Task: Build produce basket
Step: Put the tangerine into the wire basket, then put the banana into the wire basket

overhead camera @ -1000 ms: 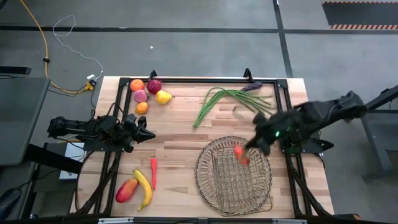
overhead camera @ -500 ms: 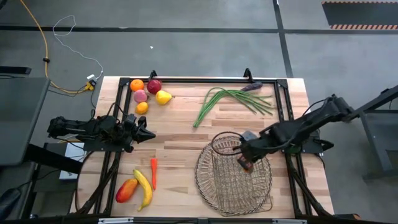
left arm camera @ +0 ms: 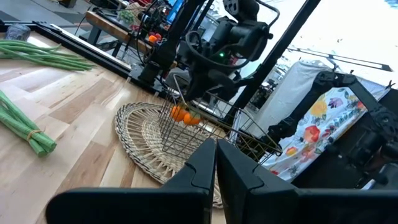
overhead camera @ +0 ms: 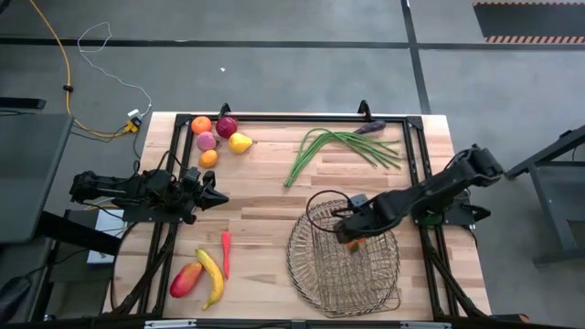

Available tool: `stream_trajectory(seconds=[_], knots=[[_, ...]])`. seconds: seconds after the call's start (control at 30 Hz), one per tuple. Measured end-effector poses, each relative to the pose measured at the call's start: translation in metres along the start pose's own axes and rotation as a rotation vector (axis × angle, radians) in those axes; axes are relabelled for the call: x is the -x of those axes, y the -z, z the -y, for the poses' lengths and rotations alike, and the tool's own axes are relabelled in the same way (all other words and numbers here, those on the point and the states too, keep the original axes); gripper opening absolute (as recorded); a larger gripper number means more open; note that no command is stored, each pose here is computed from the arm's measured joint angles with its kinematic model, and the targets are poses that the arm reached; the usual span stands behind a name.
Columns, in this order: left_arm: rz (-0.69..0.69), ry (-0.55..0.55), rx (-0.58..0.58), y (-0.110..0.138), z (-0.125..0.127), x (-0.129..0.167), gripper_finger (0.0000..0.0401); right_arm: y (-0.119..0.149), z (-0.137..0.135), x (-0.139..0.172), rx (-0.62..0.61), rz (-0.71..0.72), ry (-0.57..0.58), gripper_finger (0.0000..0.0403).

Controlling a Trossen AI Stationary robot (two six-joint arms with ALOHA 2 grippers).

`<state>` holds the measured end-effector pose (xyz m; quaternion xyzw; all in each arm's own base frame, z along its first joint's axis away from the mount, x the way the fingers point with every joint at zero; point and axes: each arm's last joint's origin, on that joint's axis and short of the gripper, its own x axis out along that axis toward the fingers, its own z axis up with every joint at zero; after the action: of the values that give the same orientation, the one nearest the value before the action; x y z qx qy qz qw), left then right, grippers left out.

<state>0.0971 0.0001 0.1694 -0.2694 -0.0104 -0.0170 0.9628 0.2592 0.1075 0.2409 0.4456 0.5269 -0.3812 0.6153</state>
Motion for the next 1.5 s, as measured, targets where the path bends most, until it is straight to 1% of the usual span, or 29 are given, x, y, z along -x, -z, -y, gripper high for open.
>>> stream_trajectory(seconds=[0.13,0.2,0.3,0.43,0.5,0.57,0.67,0.73,0.83,0.93,1.0,1.07,1.1,1.17,1.2,1.27,1.4,1.5], knots=[[0.000,0.000,0.000,0.000,0.000,0.000,0.0005,0.000,-0.001,-0.002,-0.017,-0.007,0.008,0.0011],[0.000,0.000,0.000,0.000,0.000,0.000,0.0005,0.000,-0.001,-0.002,-0.016,-0.008,0.009,0.0022],[0.000,0.000,0.000,0.000,0.000,0.000,0.0005,-0.001,0.000,-0.002,-0.016,-0.005,0.016,0.0058],[0.000,-0.001,0.000,0.000,0.000,0.000,0.0005,-0.004,0.001,-0.001,-0.001,-0.004,0.030,0.0127],[0.000,0.000,0.000,0.000,0.000,0.000,0.0005,-0.008,-0.002,0.006,0.046,-0.009,0.022,0.0162],[0.000,0.000,0.000,0.000,0.000,0.000,0.0005,-0.011,-0.007,0.020,0.131,-0.009,-0.014,0.0192],[0.000,0.000,0.000,0.000,0.000,0.000,0.0005,-0.015,-0.009,0.054,0.285,0.005,-0.076,0.0226],[0.000,0.000,0.000,0.000,0.000,0.000,0.0005,-0.018,-0.006,0.081,0.375,0.039,-0.121,0.0240],[0.000,0.000,0.000,0.000,0.000,0.000,0.0005,-0.028,0.006,0.115,0.479,0.153,-0.140,0.0249],[0.000,0.000,0.000,0.000,0.000,0.000,0.0005,-0.044,0.028,0.135,0.538,0.260,-0.078,0.0250],[0.000,0.000,0.000,0.000,0.000,0.000,0.0005,-0.055,0.046,0.140,0.563,0.290,-0.040,0.0250],[0.000,0.000,0.000,0.000,0.000,0.000,0.0005,-0.064,0.068,0.137,0.589,0.274,-0.016,0.0250],[0.000,0.000,0.000,0.000,0.000,0.000,0.0005,-0.068,0.078,0.133,0.596,0.256,-0.022,0.0250],[0.000,0.000,0.000,0.000,0.000,0.000,0.0005,-0.075,0.098,0.123,0.593,0.240,-0.078,0.0250],[0.000,0.000,0.000,0.000,0.000,0.000,0.0005,-0.078,0.106,0.118,0.591,0.248,-0.130,0.0250],[0.000,0.000,0.000,0.000,0.000,0.000,0.0005,-0.085,0.115,0.107,0.572,0.315,-0.261,0.0250],[0.000,0.000,0.000,0.000,0.000,0.000,0.0005,-0.102,0.112,0.089,0.553,0.537,-0.578,0.0250],[0.000,0.000,0.000,0.000,0.000,0.000,0.0005,-0.113,0.104,0.076,0.588,0.672,-0.776,0.0250]])
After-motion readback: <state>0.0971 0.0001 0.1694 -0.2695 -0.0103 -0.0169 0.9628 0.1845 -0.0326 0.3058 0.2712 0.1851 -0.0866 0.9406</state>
